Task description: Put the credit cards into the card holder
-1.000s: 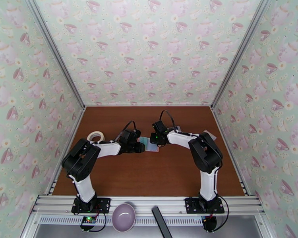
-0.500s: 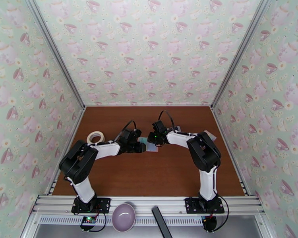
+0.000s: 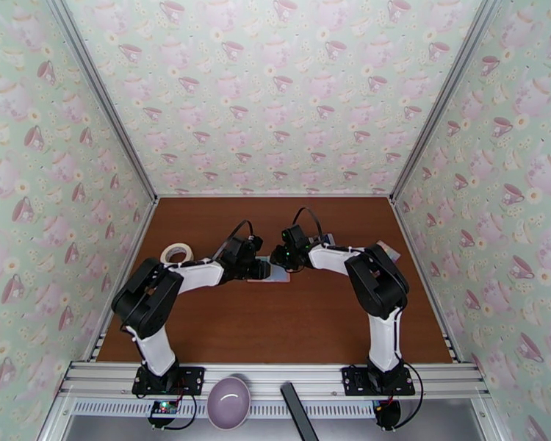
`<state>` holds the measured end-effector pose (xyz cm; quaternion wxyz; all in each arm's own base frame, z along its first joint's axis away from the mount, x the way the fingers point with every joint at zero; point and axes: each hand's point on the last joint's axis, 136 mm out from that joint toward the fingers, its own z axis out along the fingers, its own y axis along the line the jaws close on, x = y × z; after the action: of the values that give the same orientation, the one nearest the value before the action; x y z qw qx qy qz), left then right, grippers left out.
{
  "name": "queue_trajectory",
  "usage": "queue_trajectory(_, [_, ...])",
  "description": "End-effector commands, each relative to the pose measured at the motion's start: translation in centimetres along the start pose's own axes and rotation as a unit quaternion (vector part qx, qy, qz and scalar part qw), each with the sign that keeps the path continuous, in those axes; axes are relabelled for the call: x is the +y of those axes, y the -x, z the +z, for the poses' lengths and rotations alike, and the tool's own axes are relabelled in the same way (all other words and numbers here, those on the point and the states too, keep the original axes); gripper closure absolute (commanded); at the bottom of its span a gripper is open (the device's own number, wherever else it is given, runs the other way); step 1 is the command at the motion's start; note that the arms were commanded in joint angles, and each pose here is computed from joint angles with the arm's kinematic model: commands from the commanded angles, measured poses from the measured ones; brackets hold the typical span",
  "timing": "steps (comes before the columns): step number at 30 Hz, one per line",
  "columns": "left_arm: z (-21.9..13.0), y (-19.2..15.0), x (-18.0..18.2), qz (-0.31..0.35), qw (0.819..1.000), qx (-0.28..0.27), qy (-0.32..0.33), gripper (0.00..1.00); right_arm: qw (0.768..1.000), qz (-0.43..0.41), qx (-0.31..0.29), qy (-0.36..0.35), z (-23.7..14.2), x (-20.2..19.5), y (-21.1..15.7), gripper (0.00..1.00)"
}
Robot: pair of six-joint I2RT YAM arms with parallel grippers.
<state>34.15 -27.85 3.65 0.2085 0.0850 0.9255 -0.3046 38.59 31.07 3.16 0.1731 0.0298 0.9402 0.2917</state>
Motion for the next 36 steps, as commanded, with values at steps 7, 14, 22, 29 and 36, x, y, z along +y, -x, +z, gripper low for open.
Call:
queue_trajectory(7, [1.3,-0.7,0.9,-0.003,1.000,0.008,0.016,0.60,0.999,0.029,0.023,0.020,0.9,-0.3,-1.5,0.78])
queue_trajectory(14, [1.7,-1.1,1.2,-0.002,1.000,0.014,0.028,0.56,0.999,0.037,0.025,0.028,0.8,-0.2,-1.8,0.78])
queue_trajectory(22, [2.2,-3.1,4.0,-0.002,0.993,0.049,0.108,0.74,0.998,0.051,0.021,0.044,0.7,0.0,-1.4,0.78])
queue_trajectory(29, [3.2,-5.3,5.8,-0.010,0.988,0.079,0.135,0.87,0.996,0.055,0.013,0.065,-0.2,0.9,-0.7,0.78])
queue_trajectory(36, [3.4,-6.3,6.6,-0.020,0.986,0.085,0.142,0.91,0.996,0.049,0.001,0.077,-1.7,2.0,0.2,0.75])
